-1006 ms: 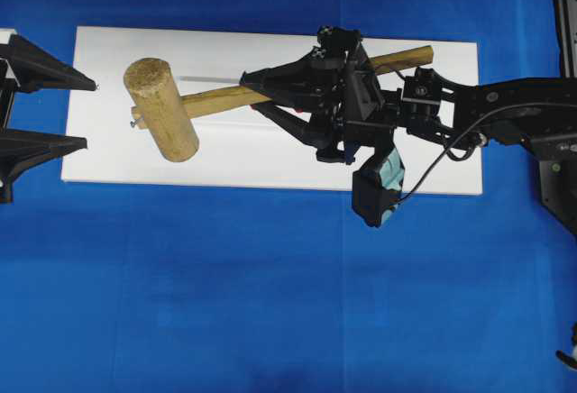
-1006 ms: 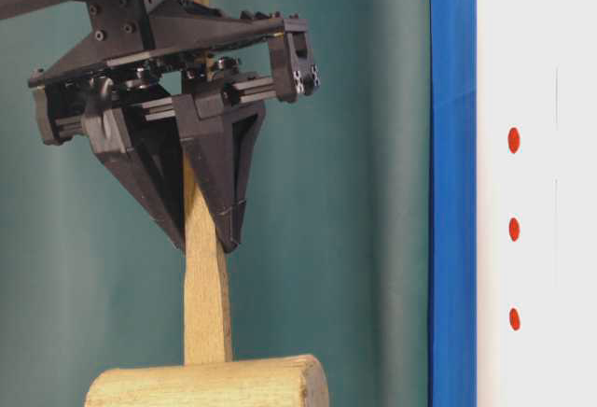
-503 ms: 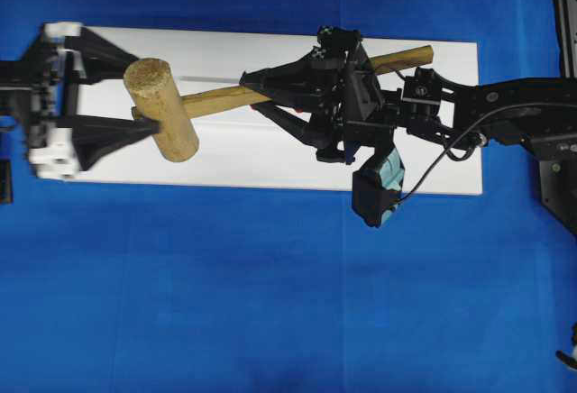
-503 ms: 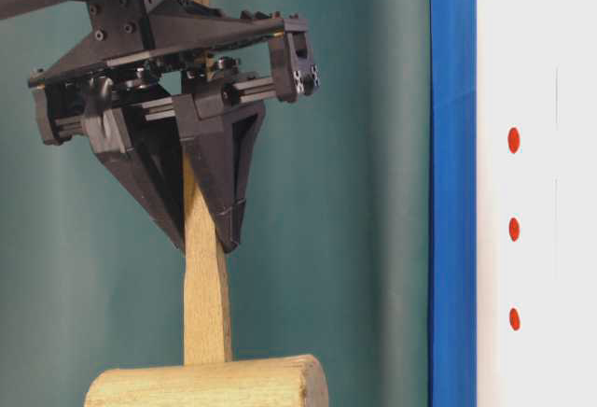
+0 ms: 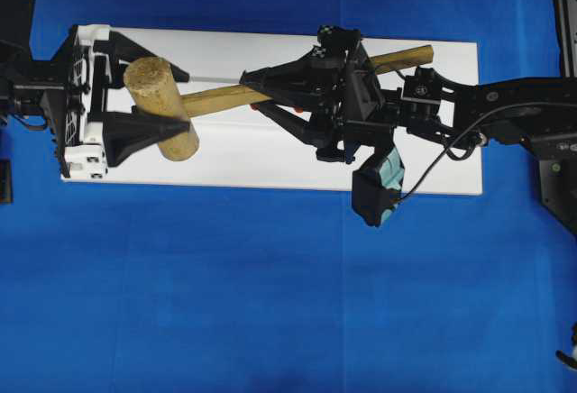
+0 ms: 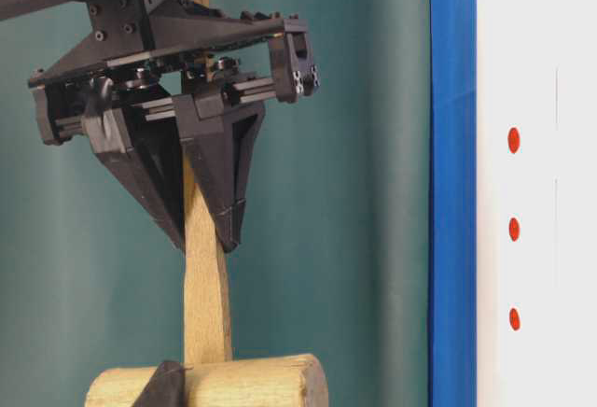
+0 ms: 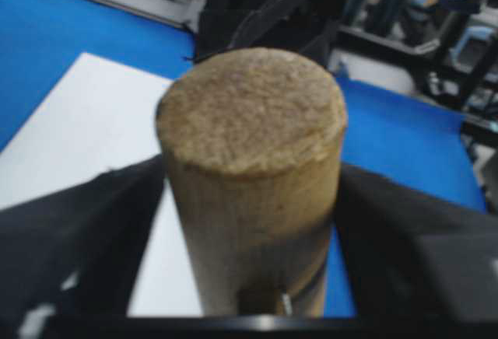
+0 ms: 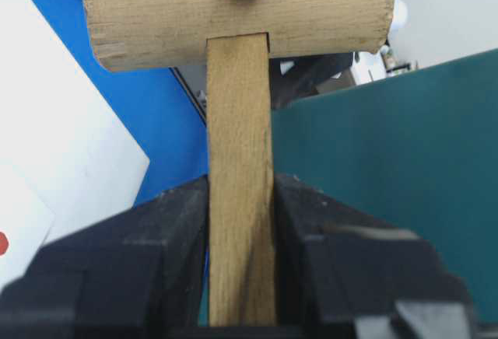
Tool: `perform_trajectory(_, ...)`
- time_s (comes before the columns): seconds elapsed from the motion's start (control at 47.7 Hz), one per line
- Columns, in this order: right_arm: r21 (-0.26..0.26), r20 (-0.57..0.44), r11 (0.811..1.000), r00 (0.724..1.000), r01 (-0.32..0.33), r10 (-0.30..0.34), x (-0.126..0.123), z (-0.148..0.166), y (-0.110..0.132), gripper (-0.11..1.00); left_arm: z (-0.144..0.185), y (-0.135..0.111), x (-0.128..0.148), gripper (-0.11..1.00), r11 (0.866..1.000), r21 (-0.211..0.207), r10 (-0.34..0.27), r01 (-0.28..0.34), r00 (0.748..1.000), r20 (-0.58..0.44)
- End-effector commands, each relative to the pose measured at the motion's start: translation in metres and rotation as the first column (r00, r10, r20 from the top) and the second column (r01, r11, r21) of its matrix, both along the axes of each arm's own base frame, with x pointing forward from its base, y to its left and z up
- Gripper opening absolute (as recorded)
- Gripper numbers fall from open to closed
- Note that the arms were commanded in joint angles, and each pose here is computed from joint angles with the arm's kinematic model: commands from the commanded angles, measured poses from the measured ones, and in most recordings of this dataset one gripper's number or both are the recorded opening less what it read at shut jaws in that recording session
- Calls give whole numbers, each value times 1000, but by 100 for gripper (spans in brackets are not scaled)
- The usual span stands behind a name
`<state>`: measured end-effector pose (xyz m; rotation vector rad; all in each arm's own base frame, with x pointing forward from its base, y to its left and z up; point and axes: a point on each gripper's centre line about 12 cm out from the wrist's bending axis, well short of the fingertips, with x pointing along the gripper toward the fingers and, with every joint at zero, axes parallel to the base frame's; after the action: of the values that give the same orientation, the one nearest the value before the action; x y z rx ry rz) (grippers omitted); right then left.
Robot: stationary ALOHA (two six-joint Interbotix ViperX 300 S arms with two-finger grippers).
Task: Hit the mark with a hammer.
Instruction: 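Close the left gripper on the mallet head to steady it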
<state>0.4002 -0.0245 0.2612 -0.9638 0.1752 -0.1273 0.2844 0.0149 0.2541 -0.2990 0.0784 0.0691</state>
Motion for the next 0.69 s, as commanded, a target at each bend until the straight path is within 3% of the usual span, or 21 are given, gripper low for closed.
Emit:
perform_trajectory(0.0,4,69,1000,998,11,-11,-2,23,-3,10,10,-2,3,57,1000,0,-7,7,1000,31)
perform_trajectory(0.042,7,69,1000,998,12,-12,-2,23,-3,10,10,-3,3,45,1000,3,-12,12,1000,29)
perform_trajectory(0.063,7,70,1000,997,12,-13,-2,24,-3,10,9,-4,3,44,1000,4,-16,16,999,27)
perform_trajectory(0.419,43,52,999,998,24,-26,-3,21,-4,12,8,-6,1,45,1000,10,-23,23,1000,18)
perform_trajectory(0.503,49,52,998,998,27,-29,-3,21,-5,27,8,-6,1,45,1000,10,-23,23,1000,16)
perform_trajectory(0.67,100,53,994,997,52,-58,-3,21,-7,77,8,-6,1,45,1000,22,-23,22,1000,17)
